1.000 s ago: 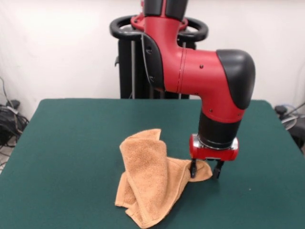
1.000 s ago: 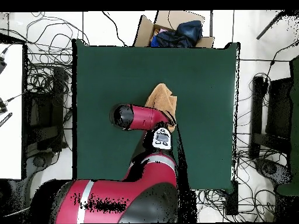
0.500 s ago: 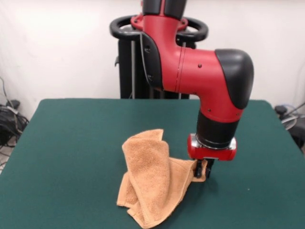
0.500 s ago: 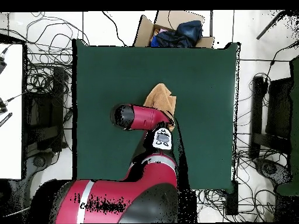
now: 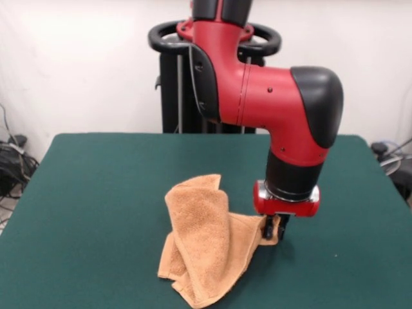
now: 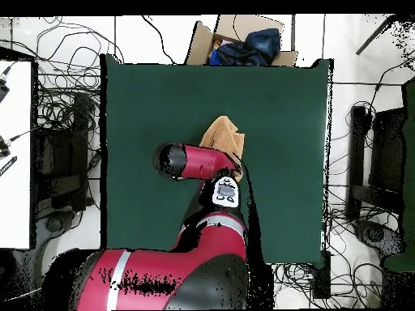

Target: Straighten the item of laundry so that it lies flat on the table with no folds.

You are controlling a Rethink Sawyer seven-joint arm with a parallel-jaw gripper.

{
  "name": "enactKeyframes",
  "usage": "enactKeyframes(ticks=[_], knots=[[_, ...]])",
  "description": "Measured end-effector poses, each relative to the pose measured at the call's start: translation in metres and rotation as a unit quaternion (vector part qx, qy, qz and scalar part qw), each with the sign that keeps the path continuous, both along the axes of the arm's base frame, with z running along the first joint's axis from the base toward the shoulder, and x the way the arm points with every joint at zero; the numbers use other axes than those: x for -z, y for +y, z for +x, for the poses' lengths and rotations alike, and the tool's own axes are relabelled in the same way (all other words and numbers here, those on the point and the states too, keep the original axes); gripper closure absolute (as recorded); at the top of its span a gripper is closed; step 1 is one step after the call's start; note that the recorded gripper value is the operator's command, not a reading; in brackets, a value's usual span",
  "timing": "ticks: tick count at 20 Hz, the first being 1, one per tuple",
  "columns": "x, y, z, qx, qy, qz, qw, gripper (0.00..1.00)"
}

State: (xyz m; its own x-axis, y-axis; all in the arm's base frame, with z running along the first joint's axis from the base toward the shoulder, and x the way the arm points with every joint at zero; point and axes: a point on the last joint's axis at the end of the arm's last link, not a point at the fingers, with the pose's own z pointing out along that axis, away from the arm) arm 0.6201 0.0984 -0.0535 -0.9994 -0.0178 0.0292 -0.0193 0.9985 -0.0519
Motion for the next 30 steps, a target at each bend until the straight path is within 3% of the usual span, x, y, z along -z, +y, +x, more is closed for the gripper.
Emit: enactKeyframes(ticks=[4,10,11,19,22,25,30], knots=[[-0.009,-0.001,0.002,0.002,0.0,0.003,1.0,1.0],[-0.056,-0.019,0.011,0.03,-0.009,0.023,0.9992,1.0],[-0.077,-0.028,0.016,0.045,-0.018,0.031,0.9983,1.0],[-0.152,-0.062,0.039,0.094,-0.057,0.056,0.9924,1.0],[-0.191,-0.077,0.054,0.116,-0.086,0.07,0.987,1.0],[-0.213,-0.086,0.063,0.126,-0.103,0.077,0.9837,1.0],[-0.246,-0.091,0.069,0.129,-0.095,0.089,0.9831,1.0]])
